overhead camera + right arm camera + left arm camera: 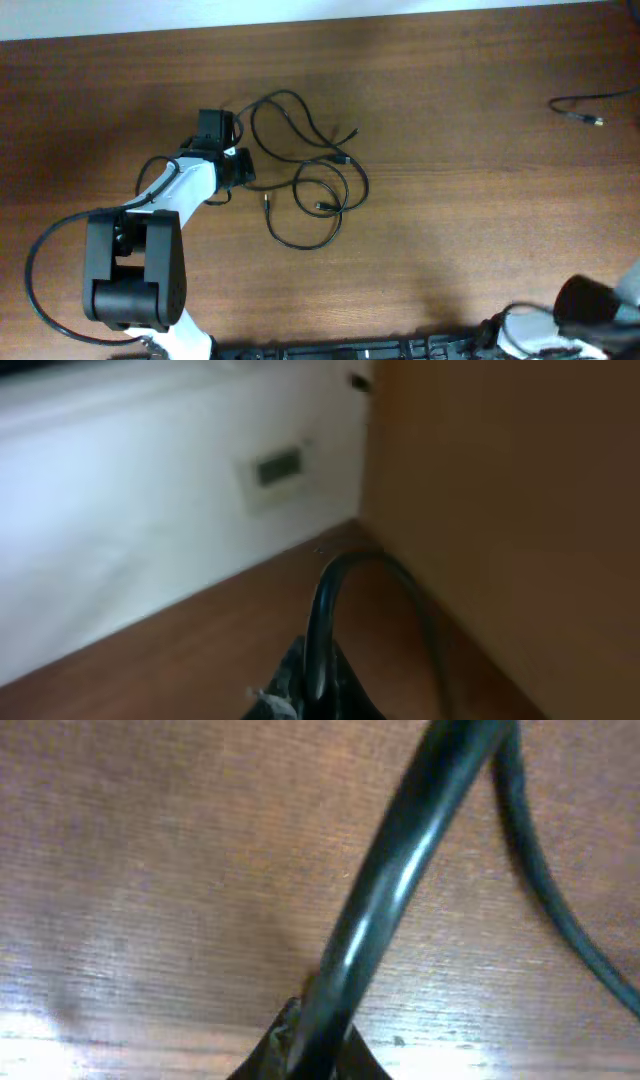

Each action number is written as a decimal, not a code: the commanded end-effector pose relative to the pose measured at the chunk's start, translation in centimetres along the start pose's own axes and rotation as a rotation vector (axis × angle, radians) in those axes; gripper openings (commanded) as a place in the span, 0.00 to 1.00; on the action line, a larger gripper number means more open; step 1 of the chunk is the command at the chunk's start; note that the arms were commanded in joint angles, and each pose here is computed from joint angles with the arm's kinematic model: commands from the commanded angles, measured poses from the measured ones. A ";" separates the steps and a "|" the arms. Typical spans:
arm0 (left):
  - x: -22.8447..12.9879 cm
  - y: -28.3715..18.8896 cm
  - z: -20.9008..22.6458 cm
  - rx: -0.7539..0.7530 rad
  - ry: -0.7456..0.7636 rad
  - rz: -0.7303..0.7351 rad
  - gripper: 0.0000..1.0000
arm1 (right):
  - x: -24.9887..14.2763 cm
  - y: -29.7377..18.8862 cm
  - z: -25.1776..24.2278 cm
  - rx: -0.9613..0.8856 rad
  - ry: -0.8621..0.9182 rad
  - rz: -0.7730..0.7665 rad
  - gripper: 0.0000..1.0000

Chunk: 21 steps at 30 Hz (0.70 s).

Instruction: Untangle cables

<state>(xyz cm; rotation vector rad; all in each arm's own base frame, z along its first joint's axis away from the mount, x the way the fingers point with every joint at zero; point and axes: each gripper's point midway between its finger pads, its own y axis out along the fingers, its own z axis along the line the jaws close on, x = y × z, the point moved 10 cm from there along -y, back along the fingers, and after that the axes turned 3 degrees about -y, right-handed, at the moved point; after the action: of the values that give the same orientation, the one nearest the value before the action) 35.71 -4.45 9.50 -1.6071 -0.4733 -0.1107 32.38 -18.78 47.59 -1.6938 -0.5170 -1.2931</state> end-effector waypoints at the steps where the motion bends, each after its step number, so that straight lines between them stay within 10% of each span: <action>1: -0.4 0.3 0.1 0.018 0.001 0.022 0.24 | -1.6 5.8 -3.2 -0.085 0.021 0.063 0.04; 2: -0.5 0.3 0.1 0.018 0.003 0.024 0.36 | -2.1 7.4 -3.9 -0.098 0.028 0.074 0.04; 4: -0.5 0.3 0.0 0.018 0.003 0.024 0.93 | -3.4 11.9 -5.4 -0.122 0.042 0.072 0.04; 5: -0.6 0.3 0.1 0.021 0.003 0.032 0.99 | -3.9 13.9 -5.5 -0.123 0.042 0.057 0.04; 12: -0.8 0.3 0.2 0.028 0.004 0.047 0.99 | -13.4 28.0 -3.8 0.135 0.056 0.115 0.04; 21: -0.8 0.3 0.2 0.028 0.004 0.047 0.99 | -17.3 30.9 7.5 0.596 0.007 0.127 0.04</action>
<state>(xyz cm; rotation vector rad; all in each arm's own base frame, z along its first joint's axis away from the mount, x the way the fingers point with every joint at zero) 35.52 -4.55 9.70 -1.5821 -0.4582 -0.0998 51.92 -28.23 18.45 -1.3077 -0.6048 -1.0119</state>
